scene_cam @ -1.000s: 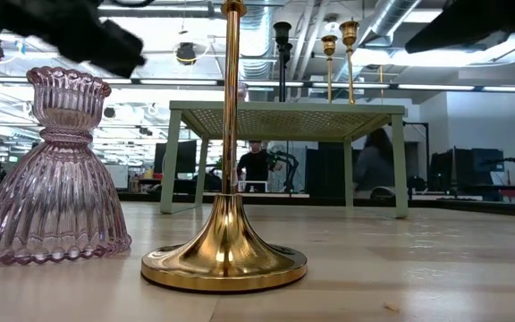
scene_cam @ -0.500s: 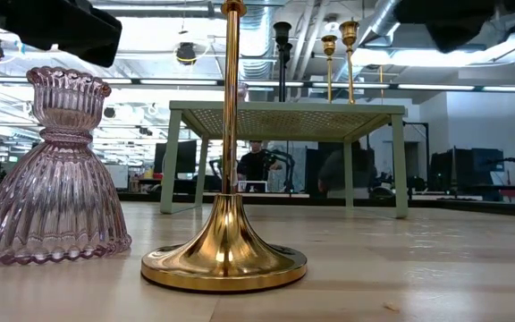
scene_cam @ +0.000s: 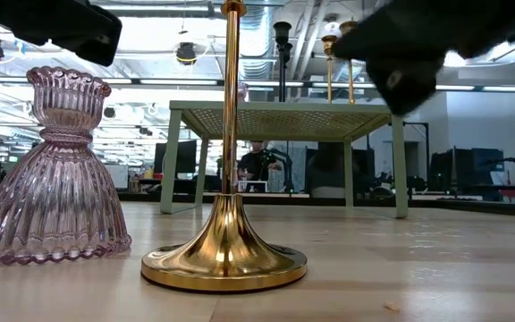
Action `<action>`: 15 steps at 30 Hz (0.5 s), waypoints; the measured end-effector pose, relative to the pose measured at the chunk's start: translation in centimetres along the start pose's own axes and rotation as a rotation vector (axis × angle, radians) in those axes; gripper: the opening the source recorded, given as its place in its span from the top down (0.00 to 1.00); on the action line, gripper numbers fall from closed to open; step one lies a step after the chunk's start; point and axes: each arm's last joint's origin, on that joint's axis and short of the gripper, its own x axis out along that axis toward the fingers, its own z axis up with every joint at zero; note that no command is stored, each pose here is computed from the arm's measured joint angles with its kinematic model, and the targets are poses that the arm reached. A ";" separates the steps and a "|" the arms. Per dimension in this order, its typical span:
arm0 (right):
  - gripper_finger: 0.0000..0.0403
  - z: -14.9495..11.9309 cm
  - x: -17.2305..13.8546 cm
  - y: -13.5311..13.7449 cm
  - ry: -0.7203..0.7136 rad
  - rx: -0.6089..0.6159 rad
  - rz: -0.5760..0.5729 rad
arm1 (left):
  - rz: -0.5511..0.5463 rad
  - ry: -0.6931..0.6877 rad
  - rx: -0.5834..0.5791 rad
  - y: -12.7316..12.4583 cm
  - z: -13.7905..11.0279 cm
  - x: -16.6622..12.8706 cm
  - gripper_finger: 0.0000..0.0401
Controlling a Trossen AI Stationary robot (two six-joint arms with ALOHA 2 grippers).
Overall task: Pick & Place candle stick holders
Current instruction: Put the gold candle holder on the shelf aligned with the other gold candle holder
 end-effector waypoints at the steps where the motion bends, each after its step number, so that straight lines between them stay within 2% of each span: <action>1: 1.00 -0.3 0.3 -0.2 0.010 0.018 -0.006 | -0.007 0.000 -0.010 0.0 0.0 0.0 0.99; 5: 1.00 -0.8 1.6 -0.5 0.033 0.054 0.017 | -0.013 0.001 -0.016 -0.1 0.0 0.0 0.99; 8: 0.98 -0.5 2.6 0.2 0.037 -0.006 0.043 | -0.022 0.000 -0.015 -0.2 0.0 0.0 0.99; 11: 0.92 -0.2 3.5 1.1 0.061 -0.070 0.109 | -0.029 -0.001 -0.010 -0.4 0.0 -0.1 0.99; 15: 0.80 0.3 4.0 1.5 0.123 -0.087 0.149 | -0.029 -0.001 -0.003 -0.4 0.0 -0.1 0.99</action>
